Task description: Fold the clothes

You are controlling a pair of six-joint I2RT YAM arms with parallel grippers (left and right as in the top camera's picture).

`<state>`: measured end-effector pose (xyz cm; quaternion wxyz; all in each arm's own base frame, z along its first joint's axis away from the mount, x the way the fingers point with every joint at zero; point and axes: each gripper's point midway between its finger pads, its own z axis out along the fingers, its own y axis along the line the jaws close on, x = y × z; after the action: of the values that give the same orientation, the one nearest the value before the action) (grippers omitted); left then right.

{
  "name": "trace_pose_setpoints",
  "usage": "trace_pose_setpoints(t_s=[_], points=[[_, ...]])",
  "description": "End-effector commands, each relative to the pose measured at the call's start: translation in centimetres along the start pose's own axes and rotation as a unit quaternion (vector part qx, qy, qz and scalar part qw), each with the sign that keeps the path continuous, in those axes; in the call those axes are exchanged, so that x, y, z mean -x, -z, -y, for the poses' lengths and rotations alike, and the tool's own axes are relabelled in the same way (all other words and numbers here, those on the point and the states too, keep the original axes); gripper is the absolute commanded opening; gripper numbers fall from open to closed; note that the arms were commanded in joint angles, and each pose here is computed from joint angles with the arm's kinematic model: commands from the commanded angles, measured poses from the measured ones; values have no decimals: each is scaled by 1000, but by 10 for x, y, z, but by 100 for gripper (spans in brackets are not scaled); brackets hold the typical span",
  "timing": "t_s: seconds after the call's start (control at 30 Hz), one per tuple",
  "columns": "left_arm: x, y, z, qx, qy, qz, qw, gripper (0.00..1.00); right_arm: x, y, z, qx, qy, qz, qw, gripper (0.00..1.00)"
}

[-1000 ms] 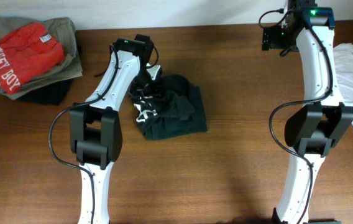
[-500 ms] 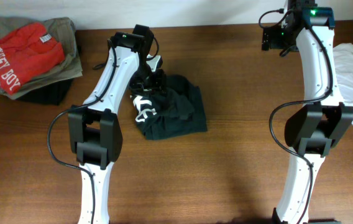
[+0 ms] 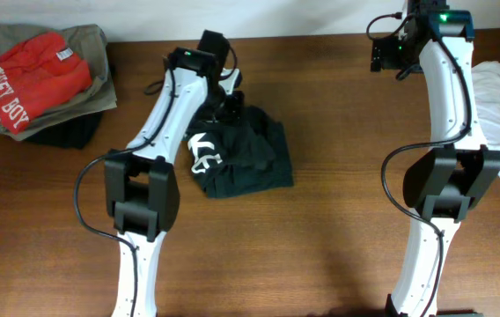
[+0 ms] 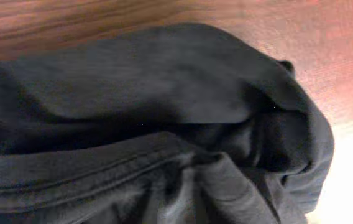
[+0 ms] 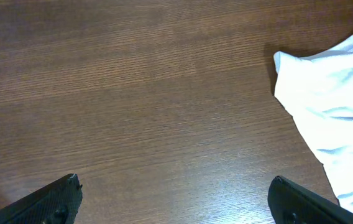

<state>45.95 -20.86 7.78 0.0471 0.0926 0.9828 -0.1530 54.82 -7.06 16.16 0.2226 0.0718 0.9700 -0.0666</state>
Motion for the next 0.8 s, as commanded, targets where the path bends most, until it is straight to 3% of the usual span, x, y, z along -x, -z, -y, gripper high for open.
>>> trace_pose_setpoints(t_s=[0.0,0.2,0.47,0.67,0.77], points=[[-5,-15,21,-2,-23,-11,1000,1,9,17,1,-3,-3,21,1000,99],[-15,18,71,-10,-67,-5,998,1,9,17,1,-3,-3,21,1000,99],[-77,-32,104,3,-109,-94,990,1,9,17,1,-3,-3,21,1000,99],[-99,-6,75,93,-108,-131,981,3,9,17,1,-3,-3,21,1000,98],[-87,33,70,90,-100,-88,987,4,9,17,1,-3,-3,21,1000,99]])
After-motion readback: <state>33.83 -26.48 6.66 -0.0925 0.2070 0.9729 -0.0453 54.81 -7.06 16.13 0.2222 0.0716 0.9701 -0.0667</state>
